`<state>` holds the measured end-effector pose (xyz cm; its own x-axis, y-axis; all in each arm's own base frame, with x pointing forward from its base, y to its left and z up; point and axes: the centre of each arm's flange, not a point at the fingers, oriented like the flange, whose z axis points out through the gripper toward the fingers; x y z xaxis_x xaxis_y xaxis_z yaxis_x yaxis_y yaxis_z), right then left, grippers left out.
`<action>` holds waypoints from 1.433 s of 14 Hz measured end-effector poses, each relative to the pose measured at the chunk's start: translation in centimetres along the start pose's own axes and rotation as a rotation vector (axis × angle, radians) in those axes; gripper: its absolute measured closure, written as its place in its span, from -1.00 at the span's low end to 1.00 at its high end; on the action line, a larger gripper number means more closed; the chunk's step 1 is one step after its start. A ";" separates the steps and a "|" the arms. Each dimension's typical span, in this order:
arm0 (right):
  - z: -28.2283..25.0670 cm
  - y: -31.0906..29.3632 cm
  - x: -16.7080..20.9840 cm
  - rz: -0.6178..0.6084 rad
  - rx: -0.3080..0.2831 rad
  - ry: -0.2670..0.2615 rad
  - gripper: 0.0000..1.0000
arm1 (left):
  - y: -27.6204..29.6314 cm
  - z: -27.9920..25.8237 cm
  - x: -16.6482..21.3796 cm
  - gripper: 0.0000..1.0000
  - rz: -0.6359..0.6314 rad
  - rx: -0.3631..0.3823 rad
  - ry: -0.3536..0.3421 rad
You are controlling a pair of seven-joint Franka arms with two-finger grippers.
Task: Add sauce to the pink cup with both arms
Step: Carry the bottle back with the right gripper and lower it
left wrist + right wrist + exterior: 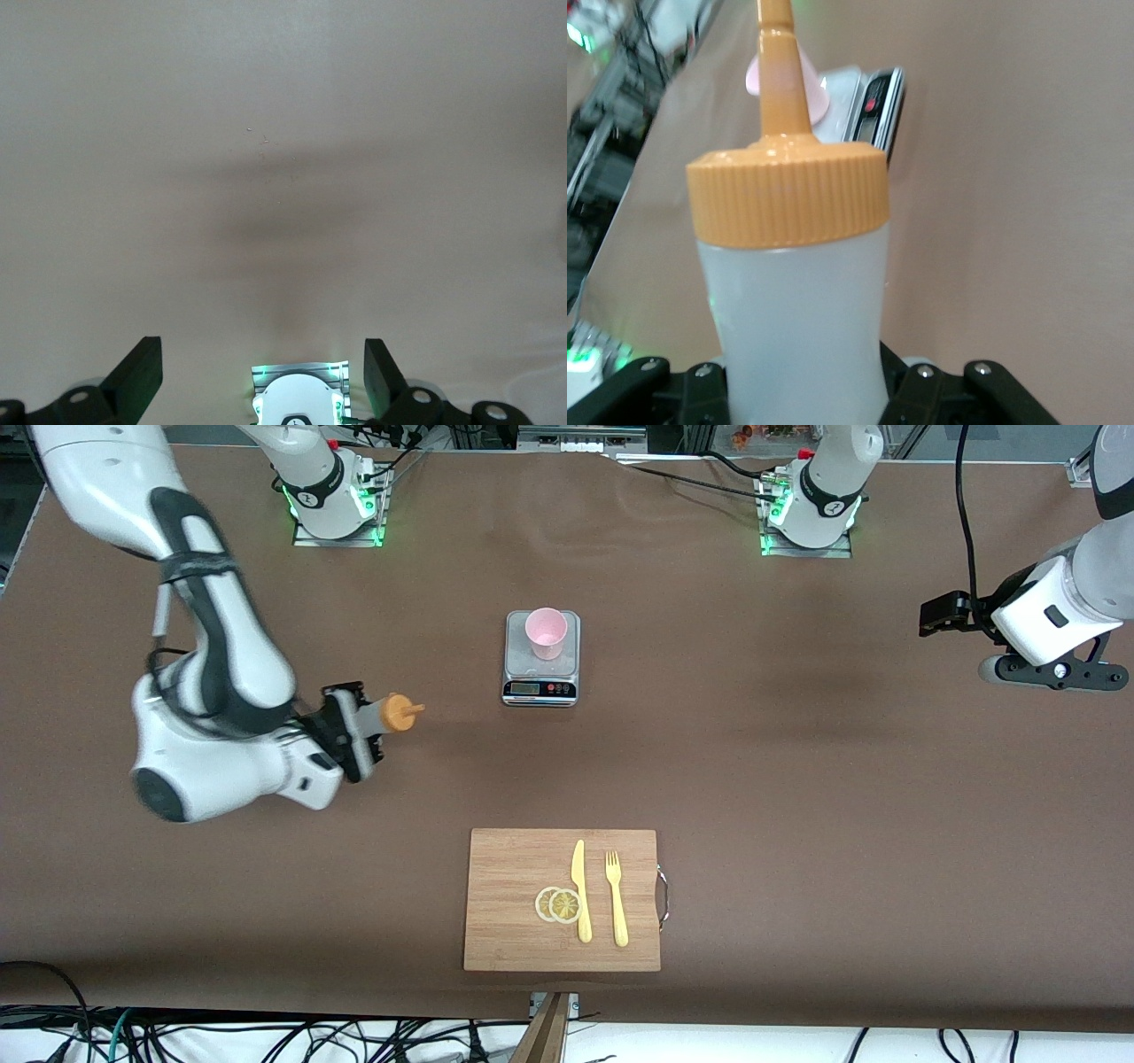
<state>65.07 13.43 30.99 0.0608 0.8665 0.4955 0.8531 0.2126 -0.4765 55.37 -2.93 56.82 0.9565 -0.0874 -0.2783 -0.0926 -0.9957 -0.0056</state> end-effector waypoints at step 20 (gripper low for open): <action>10.0 -3.1 -29.7 -0.234 -0.107 0.836 0.37 | 0.0 -0.9 0.7 -1.00 0.000 0.000 0.024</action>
<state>55.45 -8.40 10.47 0.2026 0.1823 0.9622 0.9326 0.2638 -0.2463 56.25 -2.97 57.51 0.9627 -0.0885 -0.2556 -0.0929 -0.9957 -0.0051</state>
